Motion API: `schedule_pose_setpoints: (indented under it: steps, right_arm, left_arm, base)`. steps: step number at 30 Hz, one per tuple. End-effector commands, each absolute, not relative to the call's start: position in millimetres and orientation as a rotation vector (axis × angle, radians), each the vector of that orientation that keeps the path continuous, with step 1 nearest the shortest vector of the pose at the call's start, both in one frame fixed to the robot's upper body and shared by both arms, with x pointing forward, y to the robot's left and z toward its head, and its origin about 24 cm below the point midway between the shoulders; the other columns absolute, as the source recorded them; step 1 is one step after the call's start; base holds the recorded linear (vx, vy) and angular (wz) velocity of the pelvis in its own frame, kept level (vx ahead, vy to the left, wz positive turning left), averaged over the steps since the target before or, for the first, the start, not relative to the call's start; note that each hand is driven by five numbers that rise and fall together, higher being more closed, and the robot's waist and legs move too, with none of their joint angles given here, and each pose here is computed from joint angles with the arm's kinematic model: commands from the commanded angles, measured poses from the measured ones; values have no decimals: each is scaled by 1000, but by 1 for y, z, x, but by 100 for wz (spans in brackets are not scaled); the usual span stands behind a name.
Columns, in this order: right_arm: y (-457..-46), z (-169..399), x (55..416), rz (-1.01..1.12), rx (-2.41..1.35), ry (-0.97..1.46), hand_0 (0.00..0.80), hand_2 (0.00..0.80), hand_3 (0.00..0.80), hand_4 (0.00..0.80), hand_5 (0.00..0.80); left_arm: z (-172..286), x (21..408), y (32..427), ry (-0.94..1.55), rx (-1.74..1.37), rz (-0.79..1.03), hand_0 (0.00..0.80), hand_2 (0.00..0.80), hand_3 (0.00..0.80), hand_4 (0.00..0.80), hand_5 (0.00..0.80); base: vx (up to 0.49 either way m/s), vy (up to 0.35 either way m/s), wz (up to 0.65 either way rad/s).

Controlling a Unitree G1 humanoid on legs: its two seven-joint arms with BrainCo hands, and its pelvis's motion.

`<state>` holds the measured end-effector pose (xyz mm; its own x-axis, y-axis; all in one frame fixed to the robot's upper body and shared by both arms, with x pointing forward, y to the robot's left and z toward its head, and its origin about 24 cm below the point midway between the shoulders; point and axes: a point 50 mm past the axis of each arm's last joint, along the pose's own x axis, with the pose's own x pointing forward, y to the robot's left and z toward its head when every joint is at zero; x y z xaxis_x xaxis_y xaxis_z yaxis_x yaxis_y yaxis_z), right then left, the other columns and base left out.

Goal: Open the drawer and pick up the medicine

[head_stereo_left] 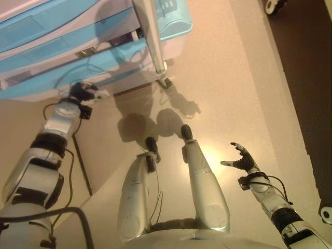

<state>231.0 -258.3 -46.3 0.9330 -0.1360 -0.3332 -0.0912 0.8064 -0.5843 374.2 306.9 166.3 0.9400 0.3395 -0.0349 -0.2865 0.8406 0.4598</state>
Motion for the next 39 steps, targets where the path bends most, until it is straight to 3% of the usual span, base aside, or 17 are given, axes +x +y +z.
schedule_pose_setpoints:
  steps: [1,6,13,19,25,29,39]
  right_arm:
    - [-250,-56,212,16,-611,377,0,0,0,0,0]
    - [-244,-57,213,29,-602,364,0,0,0,0,0]
    - [-236,-58,214,24,-578,354,0,0,0,0,0]
    - [-241,-75,198,38,-410,467,0,0,0,0,0]
    - [-242,-104,169,45,-217,653,0,0,0,0,0]
    - [-239,-121,147,60,-228,760,0,0,0,0,0]
    - [-222,-146,116,66,-246,921,0,0,0,0,0]
  left_arm:
    - [244,357,353,-159,453,646,0,0,0,0,0]
    - [249,357,354,-194,472,675,0,0,0,0,0]
    - [198,367,301,-182,162,143,0,0,0,0,0]
    - [82,325,251,-55,-170,-125,0,0,0,0,0]
    - [-28,258,227,272,-74,-170,0,0,0,0,0]
    - [-82,213,223,506,-88,-87,0,0,0,0,0]
    - [-145,124,222,870,-125,48,0,0,0,0,0]
  base:
    - [0,0,0]
    - [-4,13,-6]
    - [-48,-15,0]
    - [52,-47,8]
    - [99,-60,26]
    - [111,-46,30]
    - [16,-51,21]
